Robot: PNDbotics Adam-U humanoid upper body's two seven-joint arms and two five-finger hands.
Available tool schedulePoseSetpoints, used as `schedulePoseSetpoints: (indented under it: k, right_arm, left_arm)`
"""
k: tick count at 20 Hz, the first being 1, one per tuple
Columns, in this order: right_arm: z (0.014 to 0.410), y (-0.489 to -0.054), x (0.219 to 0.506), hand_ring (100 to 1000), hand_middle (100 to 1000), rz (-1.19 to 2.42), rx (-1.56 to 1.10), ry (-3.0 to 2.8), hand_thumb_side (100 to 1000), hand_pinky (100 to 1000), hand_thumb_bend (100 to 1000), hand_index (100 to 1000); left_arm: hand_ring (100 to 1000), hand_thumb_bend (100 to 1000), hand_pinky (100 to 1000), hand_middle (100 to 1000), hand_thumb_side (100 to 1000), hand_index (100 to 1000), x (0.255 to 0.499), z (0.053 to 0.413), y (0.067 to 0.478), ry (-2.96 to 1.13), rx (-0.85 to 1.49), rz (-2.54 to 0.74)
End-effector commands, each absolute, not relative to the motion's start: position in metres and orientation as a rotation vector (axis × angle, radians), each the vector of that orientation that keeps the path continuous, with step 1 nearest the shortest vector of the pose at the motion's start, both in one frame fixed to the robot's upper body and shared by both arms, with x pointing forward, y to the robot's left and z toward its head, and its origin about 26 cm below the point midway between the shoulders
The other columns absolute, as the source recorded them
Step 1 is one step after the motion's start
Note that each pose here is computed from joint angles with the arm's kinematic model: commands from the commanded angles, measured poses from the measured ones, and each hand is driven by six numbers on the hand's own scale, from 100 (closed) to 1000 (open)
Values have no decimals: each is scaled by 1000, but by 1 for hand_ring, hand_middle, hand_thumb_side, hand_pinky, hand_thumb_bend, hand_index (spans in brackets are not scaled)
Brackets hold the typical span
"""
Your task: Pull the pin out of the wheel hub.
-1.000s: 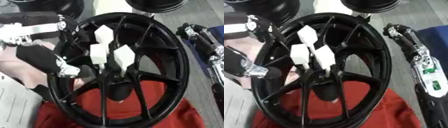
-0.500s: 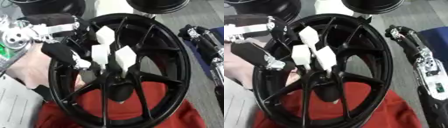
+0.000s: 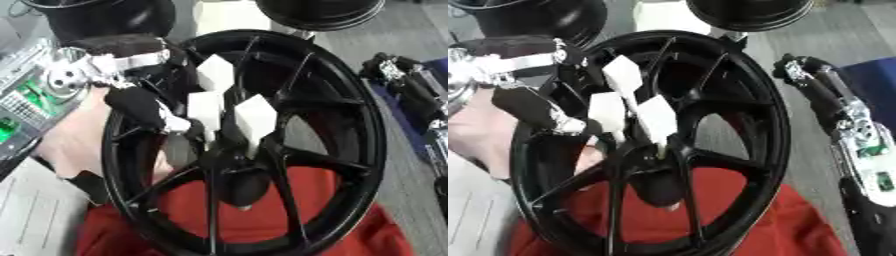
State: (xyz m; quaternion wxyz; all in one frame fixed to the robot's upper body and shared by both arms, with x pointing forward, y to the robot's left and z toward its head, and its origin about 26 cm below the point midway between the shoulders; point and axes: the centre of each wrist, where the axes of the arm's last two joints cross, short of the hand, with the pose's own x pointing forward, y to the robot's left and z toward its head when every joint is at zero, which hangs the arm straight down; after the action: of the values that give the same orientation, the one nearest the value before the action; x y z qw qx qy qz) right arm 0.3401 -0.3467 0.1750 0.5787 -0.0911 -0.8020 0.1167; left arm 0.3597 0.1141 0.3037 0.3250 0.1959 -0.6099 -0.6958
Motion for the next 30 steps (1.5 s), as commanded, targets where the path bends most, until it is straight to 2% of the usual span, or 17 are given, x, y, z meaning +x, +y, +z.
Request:
schedulePoseSetpoints:
  k: [1,15,21,26,30]
  right_arm:
    - [185,-345,341,789,611,288,-223,-1904,598,935,100,658]
    - [187,-343,342,790,612,284,-210,-1917,600,935,100,658]
    - [187,-342,342,790,612,285,-207,-1918,604,935,100,658]
    - [187,-342,342,790,613,283,-204,-1921,608,935,100,659]
    - [187,-341,342,791,613,283,-202,-1920,611,935,100,659]
  left_arm:
    - [645,501,711,672,453,774,360,312,115,-1616,514,-1810]
    - [620,484,695,640,393,749,361,307,106,-1634,436,-1803]
    - [574,454,667,588,357,702,364,303,106,-1615,435,-1806]
    - [532,404,638,544,245,658,367,298,106,-1592,425,-1816]
    - [502,371,623,503,251,613,368,298,107,-1585,415,-1814]
